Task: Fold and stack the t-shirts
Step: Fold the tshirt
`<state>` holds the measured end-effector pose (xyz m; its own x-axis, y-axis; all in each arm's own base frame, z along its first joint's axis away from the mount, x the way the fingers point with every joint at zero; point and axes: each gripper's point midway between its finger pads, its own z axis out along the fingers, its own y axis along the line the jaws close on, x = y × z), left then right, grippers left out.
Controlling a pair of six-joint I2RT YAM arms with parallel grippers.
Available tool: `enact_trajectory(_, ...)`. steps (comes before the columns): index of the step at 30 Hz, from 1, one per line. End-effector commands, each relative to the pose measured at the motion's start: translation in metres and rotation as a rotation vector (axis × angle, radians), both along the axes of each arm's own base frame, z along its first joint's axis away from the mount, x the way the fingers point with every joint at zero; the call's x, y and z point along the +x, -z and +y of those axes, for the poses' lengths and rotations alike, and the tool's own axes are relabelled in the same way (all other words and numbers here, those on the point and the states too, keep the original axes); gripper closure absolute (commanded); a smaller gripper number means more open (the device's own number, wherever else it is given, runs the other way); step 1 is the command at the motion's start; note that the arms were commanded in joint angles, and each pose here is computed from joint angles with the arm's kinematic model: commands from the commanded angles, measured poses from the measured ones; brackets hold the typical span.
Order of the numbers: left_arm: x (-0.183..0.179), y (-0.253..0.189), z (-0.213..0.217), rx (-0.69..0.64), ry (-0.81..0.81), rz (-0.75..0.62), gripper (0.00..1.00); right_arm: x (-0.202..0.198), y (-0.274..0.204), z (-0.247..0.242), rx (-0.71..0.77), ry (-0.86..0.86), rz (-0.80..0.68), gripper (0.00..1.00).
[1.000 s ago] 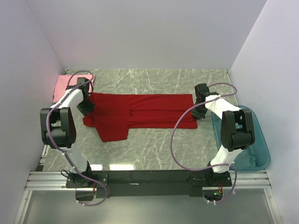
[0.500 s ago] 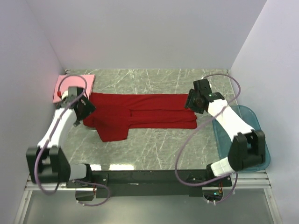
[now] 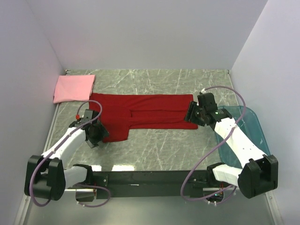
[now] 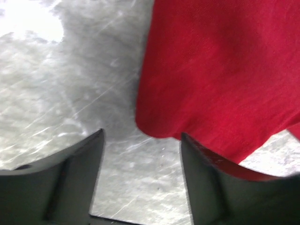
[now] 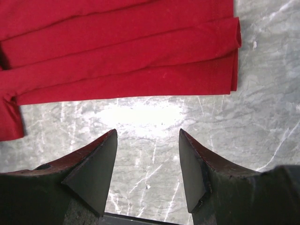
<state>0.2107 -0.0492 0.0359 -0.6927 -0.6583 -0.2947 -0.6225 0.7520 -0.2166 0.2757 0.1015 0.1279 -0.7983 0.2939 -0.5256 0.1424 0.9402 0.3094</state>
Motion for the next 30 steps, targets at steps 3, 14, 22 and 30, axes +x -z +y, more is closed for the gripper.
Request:
enact_trajectory(3, 0.014, 0.008, -0.015, -0.042, 0.003, -0.014, 0.39, -0.001, -0.011, 0.004, 0.016, -0.034, -0.052, 0.38)
enact_trajectory(14, 0.054, -0.012, -0.016, 0.005, 0.008, -0.074, 0.99, -0.005, -0.002, 0.004, 0.017, -0.043, -0.043, 0.38)
enact_trajectory(22, 0.123, -0.078, -0.023, 0.031, 0.048, -0.233, 0.99, -0.005, -0.008, 0.006, 0.016, -0.065, -0.057, 0.39)
enact_trajectory(30, 0.205, -0.11, -0.032, 0.061, 0.061, -0.34, 0.99, -0.005, -0.006, 0.009, 0.026, -0.091, -0.063, 0.39)
